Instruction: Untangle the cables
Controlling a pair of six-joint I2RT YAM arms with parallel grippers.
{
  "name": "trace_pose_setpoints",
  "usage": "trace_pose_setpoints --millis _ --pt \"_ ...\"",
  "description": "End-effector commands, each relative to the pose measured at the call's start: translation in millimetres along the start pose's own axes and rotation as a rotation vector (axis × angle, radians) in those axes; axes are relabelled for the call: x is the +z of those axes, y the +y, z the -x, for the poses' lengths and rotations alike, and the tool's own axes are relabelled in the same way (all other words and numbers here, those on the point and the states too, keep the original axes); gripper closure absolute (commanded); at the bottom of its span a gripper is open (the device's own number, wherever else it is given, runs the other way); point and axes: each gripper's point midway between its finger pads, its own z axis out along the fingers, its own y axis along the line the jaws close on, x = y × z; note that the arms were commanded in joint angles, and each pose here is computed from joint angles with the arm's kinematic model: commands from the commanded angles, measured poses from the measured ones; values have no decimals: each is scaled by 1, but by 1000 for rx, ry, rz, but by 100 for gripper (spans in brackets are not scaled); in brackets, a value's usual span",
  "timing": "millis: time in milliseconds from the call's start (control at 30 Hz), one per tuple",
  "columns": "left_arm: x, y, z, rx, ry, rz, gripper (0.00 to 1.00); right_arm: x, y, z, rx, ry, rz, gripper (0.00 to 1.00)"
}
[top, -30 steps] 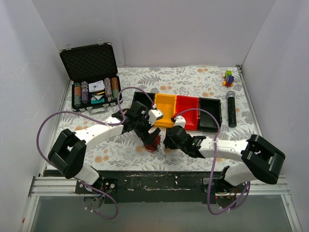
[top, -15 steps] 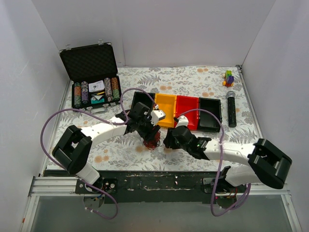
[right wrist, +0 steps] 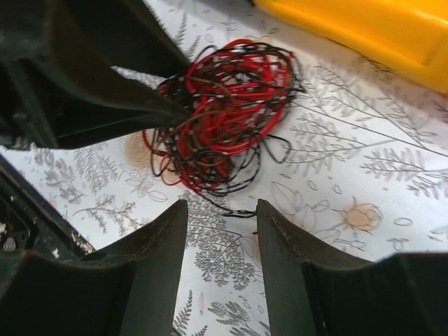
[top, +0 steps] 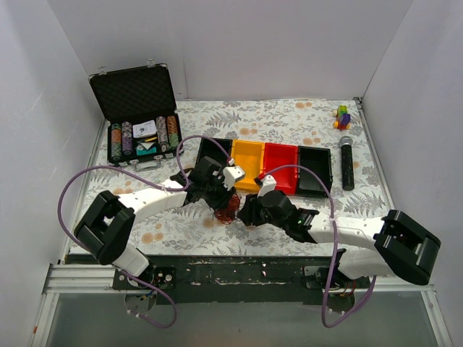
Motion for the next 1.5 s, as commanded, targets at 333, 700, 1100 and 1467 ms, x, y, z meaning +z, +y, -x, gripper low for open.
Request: trace_pose_setpoints --millis 333,700,1100,1467 --pt "-10 0 -19 -11 56 22 72 14 -16 17 -63 -82 -133 48" --pt "-10 0 -23 21 68 17 72 38 -15 33 -120 -122 -178 51" --pt "-13 1 -21 58 70 18 72 51 -22 38 -135 -160 -219 80" --pt "-12 -6 -19 62 77 7 72 60 -21 36 -84 -192 -234 71"
